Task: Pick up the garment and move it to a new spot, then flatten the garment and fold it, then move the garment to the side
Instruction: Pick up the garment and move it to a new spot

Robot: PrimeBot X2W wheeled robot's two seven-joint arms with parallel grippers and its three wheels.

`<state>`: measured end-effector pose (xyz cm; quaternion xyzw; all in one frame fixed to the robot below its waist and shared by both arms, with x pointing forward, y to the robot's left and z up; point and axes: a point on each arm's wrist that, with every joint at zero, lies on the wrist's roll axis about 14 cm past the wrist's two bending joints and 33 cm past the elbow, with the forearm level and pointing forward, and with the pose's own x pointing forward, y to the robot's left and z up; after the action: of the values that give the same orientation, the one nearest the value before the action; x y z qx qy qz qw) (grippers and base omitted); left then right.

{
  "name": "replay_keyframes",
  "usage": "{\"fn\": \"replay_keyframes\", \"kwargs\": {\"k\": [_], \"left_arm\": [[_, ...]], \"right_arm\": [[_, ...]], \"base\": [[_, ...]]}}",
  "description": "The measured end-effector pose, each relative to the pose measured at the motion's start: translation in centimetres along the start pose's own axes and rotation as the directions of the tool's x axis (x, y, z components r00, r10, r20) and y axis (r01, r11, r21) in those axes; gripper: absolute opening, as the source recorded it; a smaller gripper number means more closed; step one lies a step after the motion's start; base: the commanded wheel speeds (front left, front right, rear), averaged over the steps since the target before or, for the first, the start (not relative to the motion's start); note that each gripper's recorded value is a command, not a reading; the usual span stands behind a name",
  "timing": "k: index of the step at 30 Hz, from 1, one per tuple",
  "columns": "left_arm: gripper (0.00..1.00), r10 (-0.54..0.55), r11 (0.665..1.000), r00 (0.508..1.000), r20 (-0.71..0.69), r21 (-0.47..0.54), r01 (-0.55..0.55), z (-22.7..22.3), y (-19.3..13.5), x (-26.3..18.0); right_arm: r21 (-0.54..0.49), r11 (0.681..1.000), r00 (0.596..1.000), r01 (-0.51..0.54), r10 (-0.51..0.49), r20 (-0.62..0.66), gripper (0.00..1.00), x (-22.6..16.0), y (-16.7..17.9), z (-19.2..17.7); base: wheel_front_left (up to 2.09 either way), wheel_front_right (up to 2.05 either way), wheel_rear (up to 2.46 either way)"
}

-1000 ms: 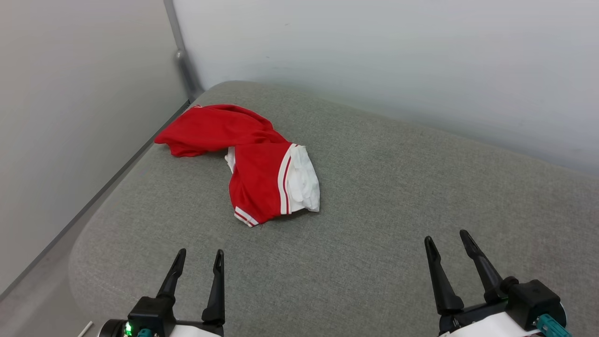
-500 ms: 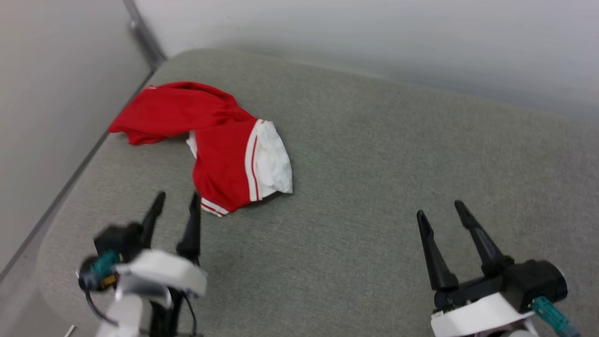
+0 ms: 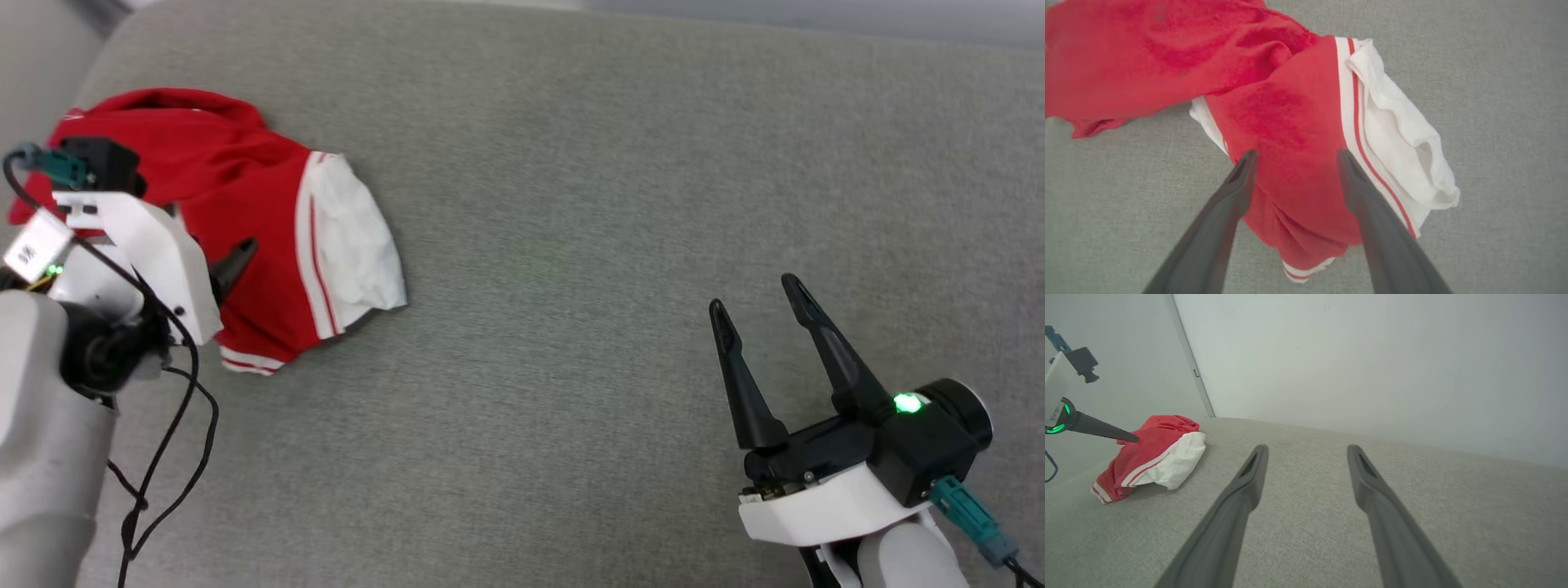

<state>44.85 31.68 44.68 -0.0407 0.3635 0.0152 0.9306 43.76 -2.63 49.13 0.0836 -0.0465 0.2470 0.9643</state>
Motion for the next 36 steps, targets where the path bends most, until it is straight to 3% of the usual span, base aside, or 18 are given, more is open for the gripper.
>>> {"fn": "replay_keyframes", "kwargs": {"k": [3, 10, 18, 19, 20, 27, 32, 36], "left_arm": [[1.00, -0.049, 0.999, 0.990, -0.130, -0.029, 0.046, -0.7, -0.8, 1.5], [1.00, -0.042, 0.998, 0.927, -0.373, 0.021, 0.054, -4.3, -1.1, 4.4], [1.00, -0.041, 0.999, 0.883, -0.467, 0.009, 0.051, -6.3, -1.3, 5.8], [0.43, -0.040, 0.999, 0.882, -0.470, 0.009, 0.050, -6.3, -1.2, 5.8], [0.00, -0.041, 0.999, 0.881, -0.471, 0.006, 0.050, -6.3, -1.2, 5.7], [0.00, -0.051, 0.999, 0.926, -0.375, -0.022, 0.047, -4.8, -1.2, 4.9], [0.00, -0.081, 0.996, 0.980, -0.183, -0.037, 0.076, -1.0, -1.8, 3.3], [0.00, -0.107, 0.994, 0.994, -0.032, -0.015, 0.106, 2.2, -2.6, 0.9]], "right_arm": [[0.001, 1.000, 1.000, 0.025, -0.025, -0.014, 1.00, -0.2, -1.0, -0.6], [-0.013, 0.997, 0.996, 0.081, -0.081, -0.034, 1.00, -0.3, -3.4, -1.8], [-0.020, 0.994, 0.992, 0.110, -0.111, -0.062, 1.00, -0.7, -4.5, -2.9], [-0.021, 0.994, 0.992, 0.111, -0.112, -0.062, 1.00, -0.7, -4.5, -2.9], [-0.023, 0.993, 0.992, 0.111, -0.113, -0.061, 1.00, -0.7, -4.6, -2.8], [-0.039, 0.993, 0.993, 0.114, -0.116, -0.037, 1.00, -0.7, -4.6, -1.7], [-0.043, 0.991, 0.992, 0.123, -0.123, -0.004, 1.00, -1.0, -4.5, 0.0], [-0.044, 0.988, 0.989, 0.149, -0.149, 0.019, 1.00, -2.1, -4.7, 1.5]], "base": [[0.00, 0.00, 0.00], [0.00, 0.00, 0.00], [0.00, 0.00, 0.00], [0.00, 0.00, 0.00], [0.00, 0.00, 0.00], [0.00, 0.00, 0.00], [0.00, 0.00, 0.00], [0.00, 0.00, 0.00]]}}
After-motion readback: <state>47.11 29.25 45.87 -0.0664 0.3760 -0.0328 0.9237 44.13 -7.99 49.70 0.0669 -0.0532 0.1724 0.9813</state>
